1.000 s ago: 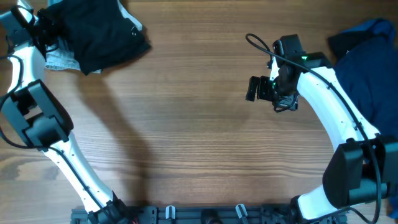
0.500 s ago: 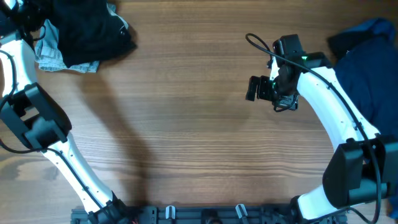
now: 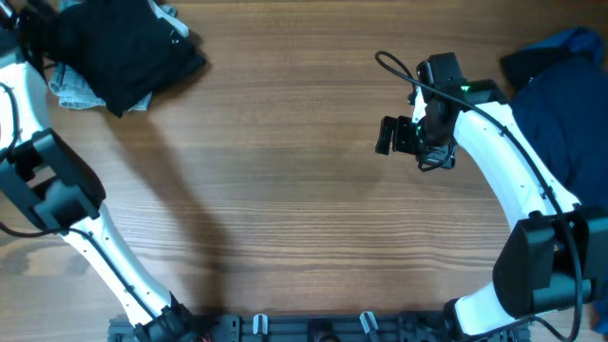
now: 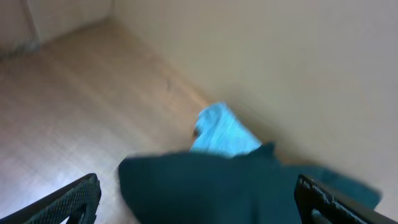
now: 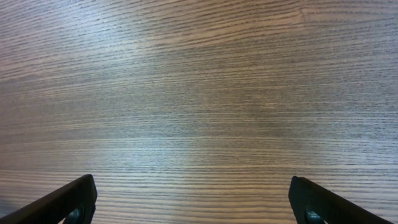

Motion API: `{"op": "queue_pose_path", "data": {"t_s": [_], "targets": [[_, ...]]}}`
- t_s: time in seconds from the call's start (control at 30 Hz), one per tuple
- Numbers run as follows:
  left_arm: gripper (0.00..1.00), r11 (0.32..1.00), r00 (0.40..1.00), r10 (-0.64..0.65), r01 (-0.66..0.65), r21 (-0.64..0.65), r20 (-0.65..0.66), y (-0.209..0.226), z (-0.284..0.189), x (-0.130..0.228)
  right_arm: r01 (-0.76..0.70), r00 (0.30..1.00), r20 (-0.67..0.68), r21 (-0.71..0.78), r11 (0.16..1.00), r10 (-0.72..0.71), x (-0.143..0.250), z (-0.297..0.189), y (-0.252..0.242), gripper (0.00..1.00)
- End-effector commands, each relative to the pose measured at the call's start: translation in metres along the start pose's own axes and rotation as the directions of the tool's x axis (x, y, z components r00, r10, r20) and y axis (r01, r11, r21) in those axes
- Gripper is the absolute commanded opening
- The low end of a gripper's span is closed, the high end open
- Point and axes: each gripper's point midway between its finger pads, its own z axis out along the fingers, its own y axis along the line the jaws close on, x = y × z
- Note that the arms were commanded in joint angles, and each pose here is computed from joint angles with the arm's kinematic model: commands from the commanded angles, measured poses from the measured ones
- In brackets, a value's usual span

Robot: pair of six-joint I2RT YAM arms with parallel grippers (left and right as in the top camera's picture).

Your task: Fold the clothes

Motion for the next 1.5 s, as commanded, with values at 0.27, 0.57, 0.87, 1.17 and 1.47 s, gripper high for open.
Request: {"op": "queue_pose_path", "data": {"t_s": [0.27, 0.57, 0.87, 1.17, 1.47], "targets": [[1.00, 0.967, 0.878, -0.122, 0.211, 0.144, -0.463, -0.082, -0.111, 0.056, -0.004, 1.000, -0.006, -0.008, 1.000, 0.004, -0.001, 0.004, 0.002, 1.00], [1.00, 0.992, 0.779, -0.121, 0.079, -0.095, -0.615, -0.045, -0.070, 0.155, -0.001, 1.000, -0.010, -0.006, 1.000, 0.001, 0.000, 0.004, 0.001, 1.00], [0.98, 0.959, 0.781, -0.169, -0.010, -0.283, -0.601, 0.006, -0.073, 0.160, 0.002, 1.000, 0.002, -0.010, 1.000, -0.002, -0.003, 0.004, 0.002, 1.00], [0.78, 0.882, 0.790, -0.310, 0.031, -0.469, -0.530, 0.072, -0.082, 0.149, 0.005, 1.000, 0.001, -0.010, 1.000, -0.005, -0.003, 0.004, 0.002, 1.00], [0.04, 0.968, 0.881, -0.225, 0.152, -0.202, -0.417, 0.003, -0.131, 0.055, 0.009, 1.000, 0.011, -0.013, 1.000, -0.009, -0.005, 0.004, 0.003, 0.99]]}}
